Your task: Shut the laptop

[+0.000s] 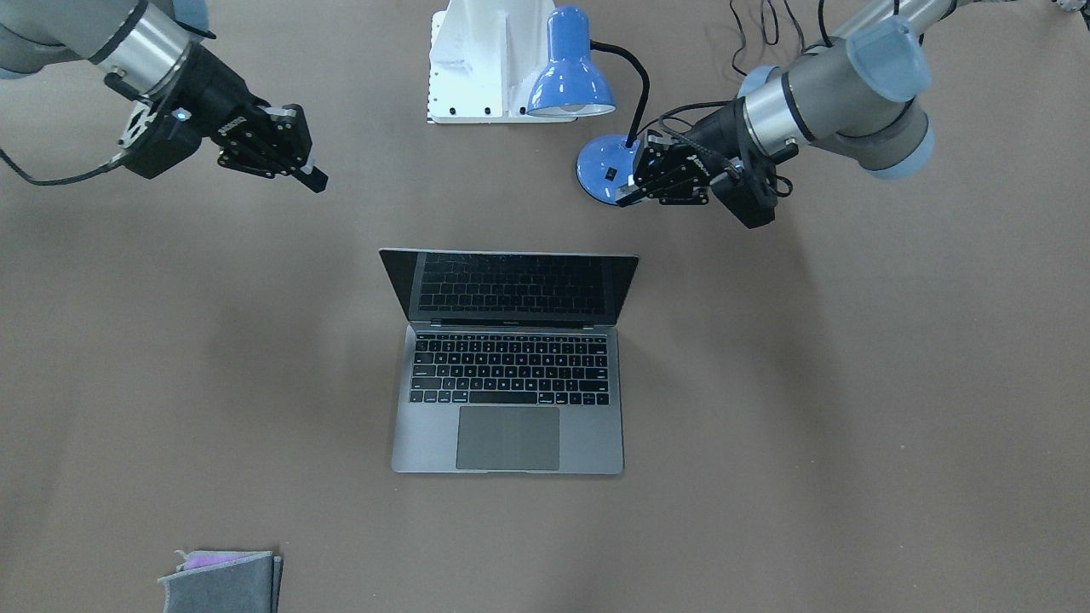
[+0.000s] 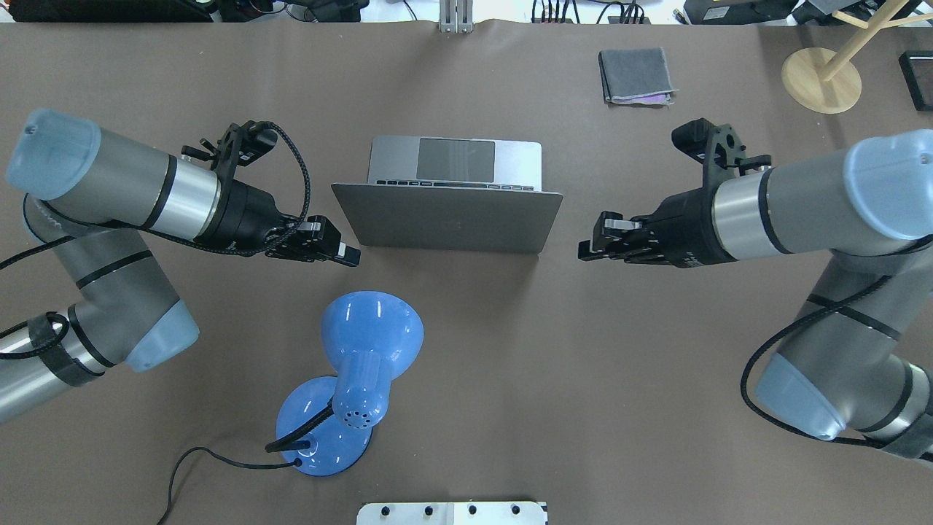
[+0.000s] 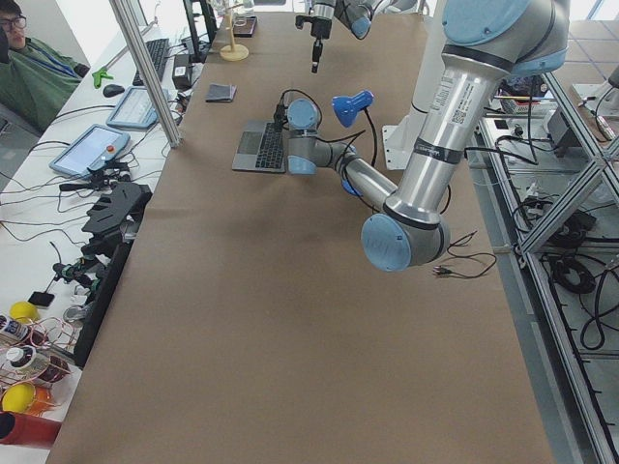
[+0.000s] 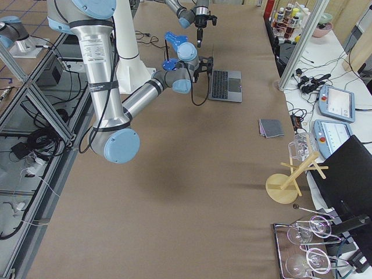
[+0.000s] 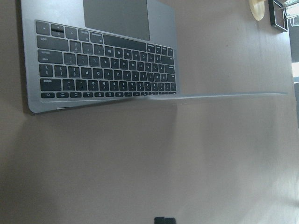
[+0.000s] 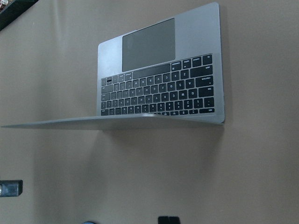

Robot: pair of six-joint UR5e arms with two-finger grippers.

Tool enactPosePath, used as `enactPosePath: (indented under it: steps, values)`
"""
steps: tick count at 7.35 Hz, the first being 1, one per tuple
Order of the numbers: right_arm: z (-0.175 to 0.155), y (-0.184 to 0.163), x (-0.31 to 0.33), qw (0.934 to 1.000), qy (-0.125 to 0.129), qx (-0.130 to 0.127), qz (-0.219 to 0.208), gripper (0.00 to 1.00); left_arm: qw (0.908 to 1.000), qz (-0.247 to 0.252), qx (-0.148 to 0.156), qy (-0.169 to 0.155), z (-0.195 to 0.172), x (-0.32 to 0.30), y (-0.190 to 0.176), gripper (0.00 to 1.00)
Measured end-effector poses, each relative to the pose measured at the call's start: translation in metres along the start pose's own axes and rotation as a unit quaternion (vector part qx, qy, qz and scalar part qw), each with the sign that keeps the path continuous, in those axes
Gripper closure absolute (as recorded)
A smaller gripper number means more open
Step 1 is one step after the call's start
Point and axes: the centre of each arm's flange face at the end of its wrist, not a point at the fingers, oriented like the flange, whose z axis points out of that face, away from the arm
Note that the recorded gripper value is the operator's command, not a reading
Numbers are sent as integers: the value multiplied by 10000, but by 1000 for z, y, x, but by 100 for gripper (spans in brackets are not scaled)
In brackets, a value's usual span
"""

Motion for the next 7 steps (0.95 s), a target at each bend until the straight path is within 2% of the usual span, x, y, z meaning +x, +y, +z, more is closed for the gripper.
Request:
enactPosePath:
  steps: [3,7]
  values:
    - [37,-13,-40,9995,121,254,135,100,10000,-26,6,-50,14,3,-10,100]
    - [60,-47,-34,9977,386,542,122,100,9988,43,440,-227,23,-3,-44,100]
